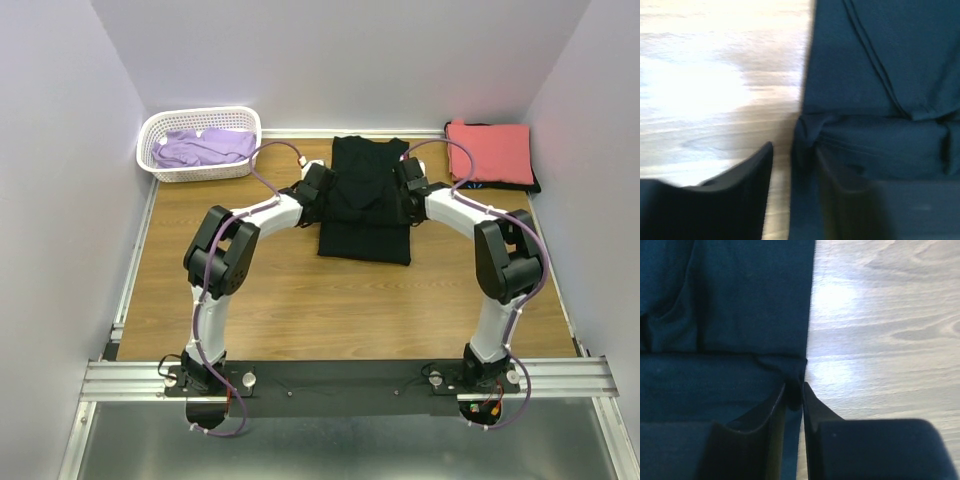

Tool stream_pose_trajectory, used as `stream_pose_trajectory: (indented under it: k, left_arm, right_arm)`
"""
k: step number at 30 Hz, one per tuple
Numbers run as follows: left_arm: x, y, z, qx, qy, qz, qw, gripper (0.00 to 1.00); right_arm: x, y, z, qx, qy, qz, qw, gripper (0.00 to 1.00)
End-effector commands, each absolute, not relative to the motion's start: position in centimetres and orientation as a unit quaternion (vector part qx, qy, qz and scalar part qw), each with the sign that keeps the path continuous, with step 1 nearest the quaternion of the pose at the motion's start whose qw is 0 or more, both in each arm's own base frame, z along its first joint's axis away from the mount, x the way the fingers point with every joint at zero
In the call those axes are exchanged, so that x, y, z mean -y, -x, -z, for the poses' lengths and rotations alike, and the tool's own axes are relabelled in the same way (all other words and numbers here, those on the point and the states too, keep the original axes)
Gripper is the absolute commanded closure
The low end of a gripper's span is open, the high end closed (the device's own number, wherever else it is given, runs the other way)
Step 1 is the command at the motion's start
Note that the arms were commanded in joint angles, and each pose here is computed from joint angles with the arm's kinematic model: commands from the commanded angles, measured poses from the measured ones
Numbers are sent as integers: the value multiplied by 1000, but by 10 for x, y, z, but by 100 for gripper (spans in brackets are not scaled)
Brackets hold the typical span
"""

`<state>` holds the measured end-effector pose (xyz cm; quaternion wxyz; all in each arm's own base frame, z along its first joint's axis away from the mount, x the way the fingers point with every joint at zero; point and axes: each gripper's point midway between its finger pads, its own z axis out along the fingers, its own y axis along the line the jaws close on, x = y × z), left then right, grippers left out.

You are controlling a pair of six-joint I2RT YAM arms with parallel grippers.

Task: Fold and stack the t-shirts
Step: Fold the tshirt

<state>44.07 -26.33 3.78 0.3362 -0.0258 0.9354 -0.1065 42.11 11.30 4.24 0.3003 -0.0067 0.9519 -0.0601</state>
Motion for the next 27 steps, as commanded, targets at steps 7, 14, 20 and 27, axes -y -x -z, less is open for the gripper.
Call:
stream_pose_trajectory:
  k: [7, 14, 20, 27]
  left_arm:
    - [243, -441, -76, -916, 69, 105, 381, 30]
    - [265, -398, -128, -898, 68, 150, 408, 41]
    - [310, -370, -99, -911, 16, 180, 370, 77]
    - [328, -359, -50, -934, -23, 170, 314, 82]
  right_arm:
    - [-126, -422, -103, -931, 7, 0, 364, 65]
    - [-179, -392, -105, -929, 36, -113, 351, 68]
    - [-206, -378, -71, -932, 42, -162, 320, 86]
    - [-210, -381, -42, -939, 46, -159, 300, 98]
